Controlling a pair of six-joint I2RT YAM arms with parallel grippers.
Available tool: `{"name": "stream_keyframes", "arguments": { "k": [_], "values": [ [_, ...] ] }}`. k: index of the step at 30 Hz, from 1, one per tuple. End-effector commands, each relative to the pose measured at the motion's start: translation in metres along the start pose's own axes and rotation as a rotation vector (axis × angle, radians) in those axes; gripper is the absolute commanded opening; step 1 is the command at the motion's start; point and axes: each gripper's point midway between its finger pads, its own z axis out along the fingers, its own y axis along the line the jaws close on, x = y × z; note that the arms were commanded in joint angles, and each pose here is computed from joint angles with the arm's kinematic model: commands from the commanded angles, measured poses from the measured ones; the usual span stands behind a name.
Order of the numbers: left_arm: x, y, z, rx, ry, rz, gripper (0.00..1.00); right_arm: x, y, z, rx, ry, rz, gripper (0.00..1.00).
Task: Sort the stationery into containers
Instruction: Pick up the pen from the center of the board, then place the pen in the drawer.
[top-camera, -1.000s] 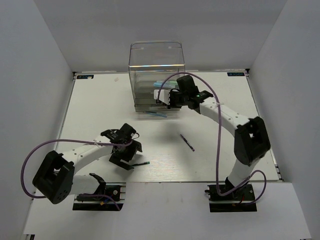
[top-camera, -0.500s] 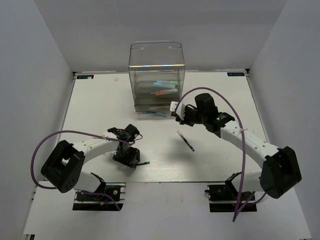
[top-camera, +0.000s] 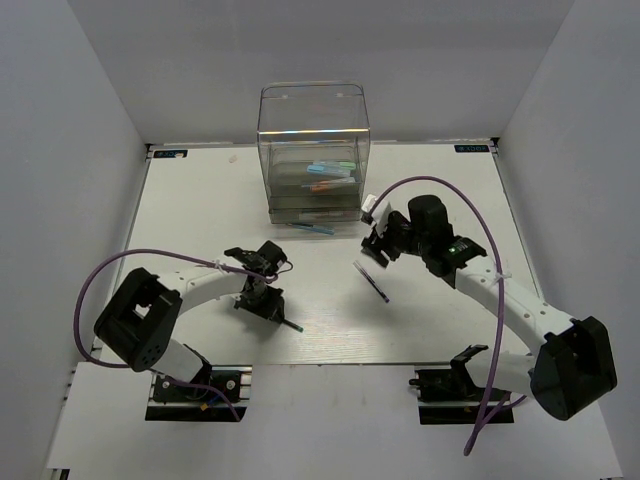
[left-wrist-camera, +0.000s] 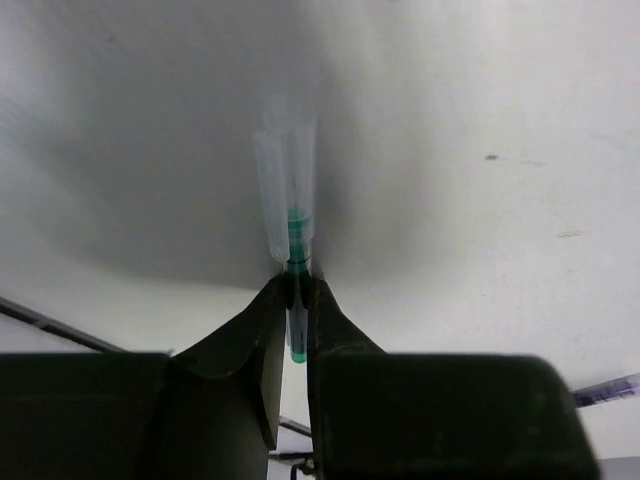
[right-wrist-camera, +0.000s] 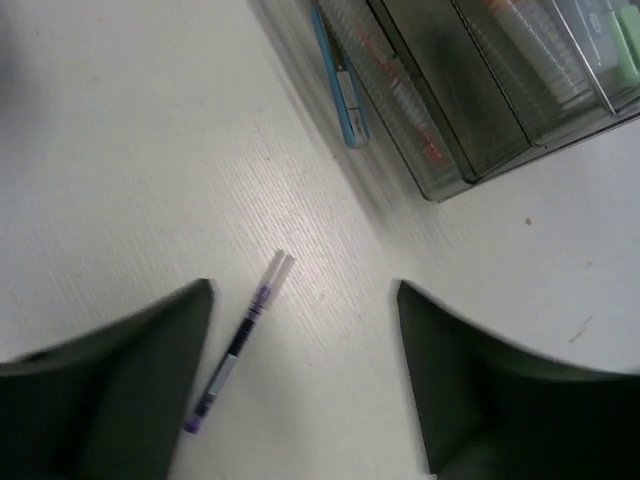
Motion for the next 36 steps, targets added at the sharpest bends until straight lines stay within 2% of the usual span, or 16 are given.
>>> {"name": "stream_keyframes", "arguments": {
  "k": [1, 4, 8, 10, 11, 15, 16, 19, 23, 28, 36],
  "values": [
    [-0.014, -0.029, -0.012, 0.110, -0.098, 0.023, 0.03, -0.001, -0.010, -0.005, 0.072, -0.018, 0.079, 0.90],
    [-0.013, -0.055, -0.036, 0.205, -0.112, 0.033, 0.00, 0.012, -0.025, -0.006, 0.164, 0.008, 0.150, 0.90],
    [-0.007, -0.093, -0.073, 0.350, -0.107, 0.036, 0.00, 0.023, -0.024, -0.006, 0.161, 0.027, 0.169, 0.90],
    [-0.005, -0.108, -0.087, 0.403, -0.108, 0.032, 0.00, 0.028, -0.023, -0.008, 0.157, 0.030, 0.188, 0.83],
    [-0.002, -0.122, -0.104, 0.457, -0.098, 0.029, 0.00, 0.028, -0.021, -0.008, 0.150, 0.026, 0.194, 0.72],
    [0.005, -0.159, -0.134, 0.550, -0.083, 0.000, 0.00, 0.033, -0.018, -0.010, 0.141, 0.025, 0.215, 0.45],
    [0.006, -0.170, -0.141, 0.584, -0.080, -0.022, 0.00, 0.036, -0.019, -0.011, 0.144, 0.030, 0.219, 0.43],
    [0.009, -0.202, -0.166, 0.665, -0.073, -0.074, 0.00, 0.038, -0.019, -0.013, 0.155, 0.032, 0.216, 0.42],
    [0.006, -0.232, -0.175, 0.712, -0.089, -0.144, 0.00, 0.042, -0.021, -0.016, 0.171, 0.034, 0.222, 0.42],
    [0.000, -0.260, -0.168, 0.721, -0.091, -0.228, 0.00, 0.047, -0.022, -0.019, 0.186, 0.038, 0.234, 0.42],
    [-0.010, -0.283, -0.162, 0.734, -0.112, -0.323, 0.00, 0.052, -0.022, -0.024, 0.198, 0.040, 0.245, 0.42]
  ]
}}
